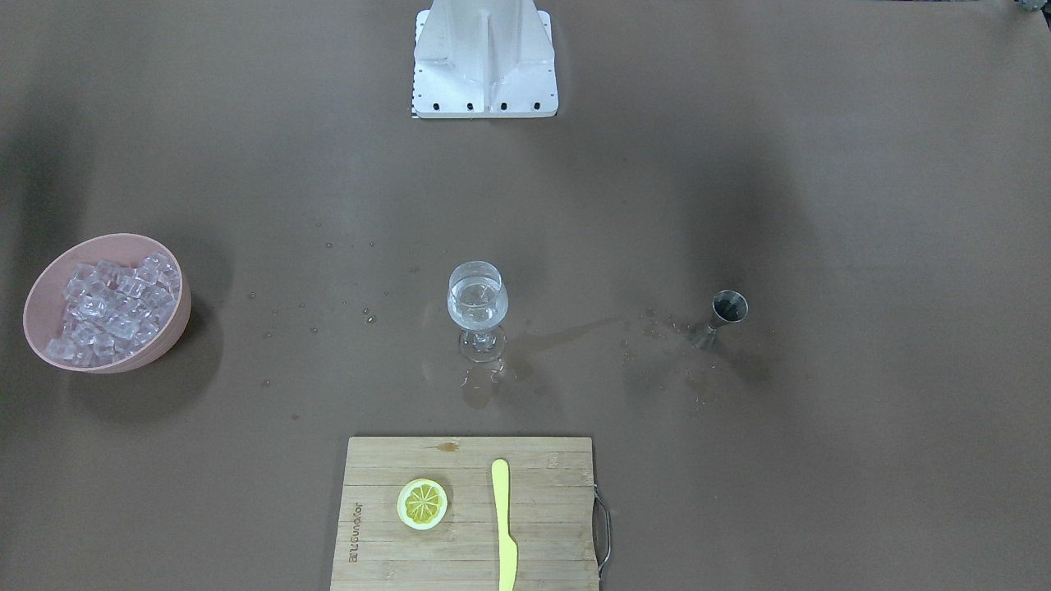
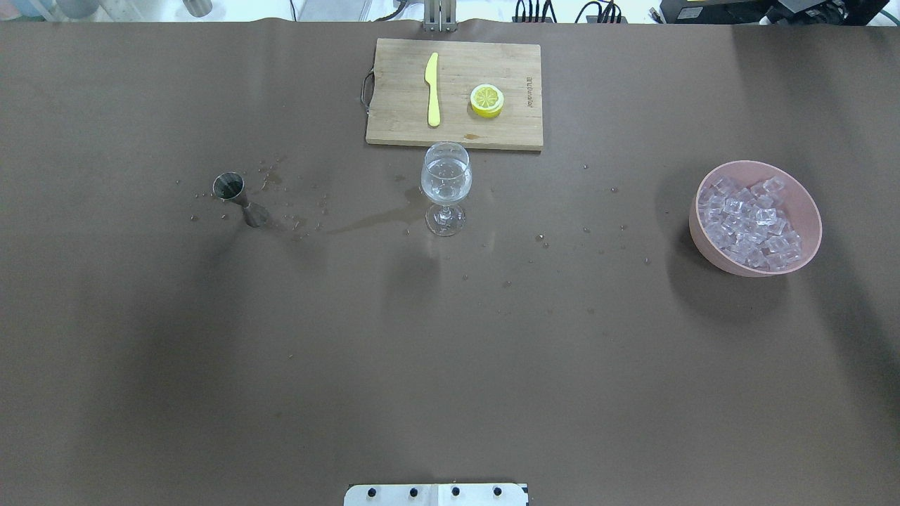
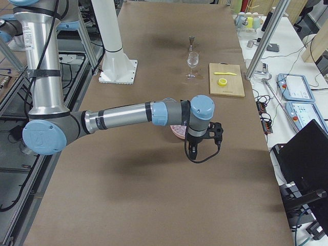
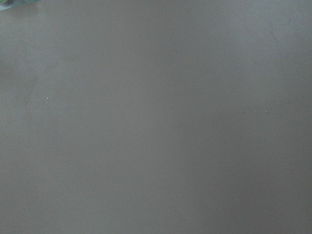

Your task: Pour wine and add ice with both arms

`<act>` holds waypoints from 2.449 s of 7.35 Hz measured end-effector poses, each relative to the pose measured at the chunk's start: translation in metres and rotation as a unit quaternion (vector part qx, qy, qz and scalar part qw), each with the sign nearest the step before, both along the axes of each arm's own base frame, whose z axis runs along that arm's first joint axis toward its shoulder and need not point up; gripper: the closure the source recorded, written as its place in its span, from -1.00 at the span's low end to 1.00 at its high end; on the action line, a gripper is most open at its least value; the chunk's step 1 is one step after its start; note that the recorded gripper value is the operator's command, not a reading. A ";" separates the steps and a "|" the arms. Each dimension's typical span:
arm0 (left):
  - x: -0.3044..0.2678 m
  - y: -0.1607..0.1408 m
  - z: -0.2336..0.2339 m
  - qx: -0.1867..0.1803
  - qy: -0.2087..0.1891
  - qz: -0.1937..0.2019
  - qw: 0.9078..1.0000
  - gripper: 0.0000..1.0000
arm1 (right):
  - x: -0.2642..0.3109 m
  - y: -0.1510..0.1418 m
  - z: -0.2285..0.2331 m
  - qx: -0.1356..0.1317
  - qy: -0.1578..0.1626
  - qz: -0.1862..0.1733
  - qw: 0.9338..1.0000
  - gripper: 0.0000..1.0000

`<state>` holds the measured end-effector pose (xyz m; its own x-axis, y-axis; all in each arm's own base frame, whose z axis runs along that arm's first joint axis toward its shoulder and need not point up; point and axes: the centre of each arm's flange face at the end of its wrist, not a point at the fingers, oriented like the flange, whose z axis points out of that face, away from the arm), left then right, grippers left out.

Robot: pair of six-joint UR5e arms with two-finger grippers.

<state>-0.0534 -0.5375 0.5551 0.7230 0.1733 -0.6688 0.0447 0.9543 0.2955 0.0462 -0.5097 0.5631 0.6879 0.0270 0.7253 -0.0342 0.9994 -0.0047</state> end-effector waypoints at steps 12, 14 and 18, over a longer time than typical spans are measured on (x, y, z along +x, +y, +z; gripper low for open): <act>0.263 0.029 -0.283 -0.012 0.105 -0.145 0.984 -0.95 | 0.000 0.006 0.018 -0.021 -0.001 0.001 1.000 -1.00; 0.328 0.066 -0.292 0.017 0.034 -0.175 0.984 -0.95 | 0.000 0.004 0.023 -0.025 0.000 0.001 1.000 -1.00; 0.425 0.129 -0.290 0.054 -0.003 -0.261 0.964 -0.95 | 0.000 -0.001 0.023 -0.026 -0.001 0.001 1.000 -1.00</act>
<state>0.3719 -0.4088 0.2648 0.7340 -0.1461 -0.6633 0.5086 0.7654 0.3943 0.0460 -0.5106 0.5856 0.6863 0.0667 0.7242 -0.0368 0.9977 -0.0570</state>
